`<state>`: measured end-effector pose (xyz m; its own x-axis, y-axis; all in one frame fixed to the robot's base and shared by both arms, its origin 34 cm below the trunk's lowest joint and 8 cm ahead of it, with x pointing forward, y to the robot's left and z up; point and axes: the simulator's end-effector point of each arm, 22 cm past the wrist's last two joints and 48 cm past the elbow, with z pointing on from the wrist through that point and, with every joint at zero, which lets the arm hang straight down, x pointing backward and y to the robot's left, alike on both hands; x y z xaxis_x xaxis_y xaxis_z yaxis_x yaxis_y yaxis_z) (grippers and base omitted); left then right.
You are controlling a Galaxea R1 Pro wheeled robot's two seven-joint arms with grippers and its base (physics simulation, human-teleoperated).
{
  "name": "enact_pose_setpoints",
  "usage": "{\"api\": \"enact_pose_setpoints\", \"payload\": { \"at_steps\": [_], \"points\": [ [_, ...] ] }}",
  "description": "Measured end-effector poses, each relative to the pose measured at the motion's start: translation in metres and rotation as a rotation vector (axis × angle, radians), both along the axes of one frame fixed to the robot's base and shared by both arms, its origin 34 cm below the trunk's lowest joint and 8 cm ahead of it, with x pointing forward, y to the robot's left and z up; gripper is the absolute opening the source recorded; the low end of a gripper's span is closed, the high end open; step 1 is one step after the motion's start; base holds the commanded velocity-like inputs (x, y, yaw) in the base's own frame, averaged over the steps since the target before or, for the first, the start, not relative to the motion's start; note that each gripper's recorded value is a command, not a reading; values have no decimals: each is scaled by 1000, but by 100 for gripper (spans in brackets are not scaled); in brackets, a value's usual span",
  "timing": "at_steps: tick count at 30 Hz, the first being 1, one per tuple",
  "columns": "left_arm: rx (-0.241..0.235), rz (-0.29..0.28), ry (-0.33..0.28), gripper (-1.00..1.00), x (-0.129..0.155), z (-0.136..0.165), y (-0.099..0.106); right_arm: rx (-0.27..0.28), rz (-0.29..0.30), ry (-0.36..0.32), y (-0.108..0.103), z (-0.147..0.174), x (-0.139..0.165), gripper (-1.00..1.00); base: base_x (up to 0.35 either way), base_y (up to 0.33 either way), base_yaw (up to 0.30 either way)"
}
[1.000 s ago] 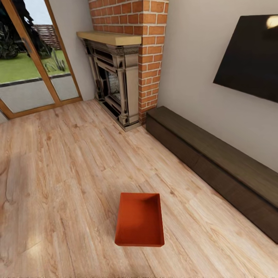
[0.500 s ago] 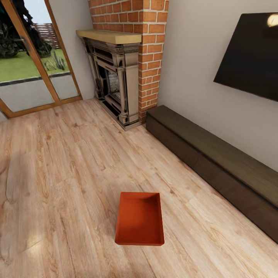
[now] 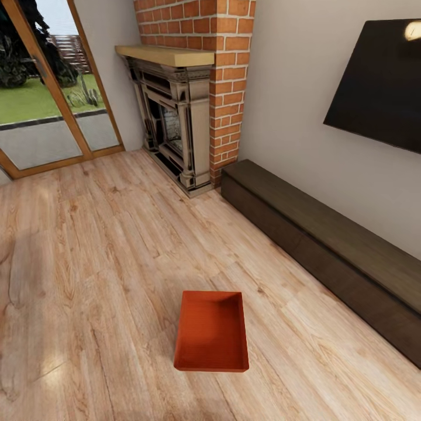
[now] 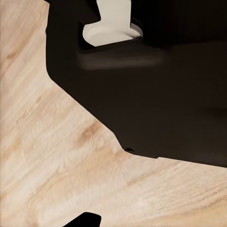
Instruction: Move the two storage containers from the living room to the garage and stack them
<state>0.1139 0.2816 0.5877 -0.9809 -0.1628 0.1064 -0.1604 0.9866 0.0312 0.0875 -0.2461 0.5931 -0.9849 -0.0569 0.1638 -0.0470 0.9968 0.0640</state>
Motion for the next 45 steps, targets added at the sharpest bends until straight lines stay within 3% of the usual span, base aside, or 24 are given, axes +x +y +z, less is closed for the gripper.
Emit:
{"api": "enact_pose_setpoints", "payload": {
  "at_steps": [5,7,8,9,11,14,16,19,21,24,27,34,38,40,41,45],
  "points": [
    [-4,-7,-11,100,7,-1,0,5,8,-1,2,0,1,100,0,0,0],
    [-4,-10,-47,100,25,-4,1,8,8,1,3,0,0,100,0,0,0],
    [-6,-12,-108,100,57,-8,2,12,7,-12,5,-2,10,100,0,0,0],
    [-9,-14,-148,100,83,-9,2,17,6,-35,7,-6,27,100,0,0,0],
    [-17,-15,-172,100,108,-9,1,23,5,-67,10,-12,56,100,0,0,0],
    [-47,-23,-219,100,188,2,-5,36,2,-130,18,-23,142,100,0,0,0],
    [-64,-33,-291,100,247,21,-11,58,0,-185,30,-25,202,100,0,0,0],
    [-73,-43,-366,100,292,41,-14,77,-2,-246,41,-22,254,100,0,0,0],
    [-77,-45,-394,100,311,51,-16,59,-2,-308,41,-17,303,100,0,0,0],
    [-76,-49,-396,100,320,56,-16,20,-4,-358,35,-11,340,100,0,0,0],
    [-71,-60,-427,100,347,63,-14,-15,-6,-416,31,-2,383,100,0,0,0],
    [-68,-63,-537,100,428,87,-15,-27,-7,-529,34,23,464,100,0,0,0],
    [-72,-56,-551,100,463,90,-18,-67,-13,-575,26,34,495,100,0,0,0],
    [-82,-49,-527,100,480,83,-27,-105,-19,-596,18,40,507,100,0,0,0],
    [-120,-51,-482,100,492,73,-57,-129,-23,-617,14,46,519,100,0,0,0],
    [-115,-149,-518,100,512,76,-102,-118,-29,-634,30,50,527,100,0,0,0]
  ]
}}
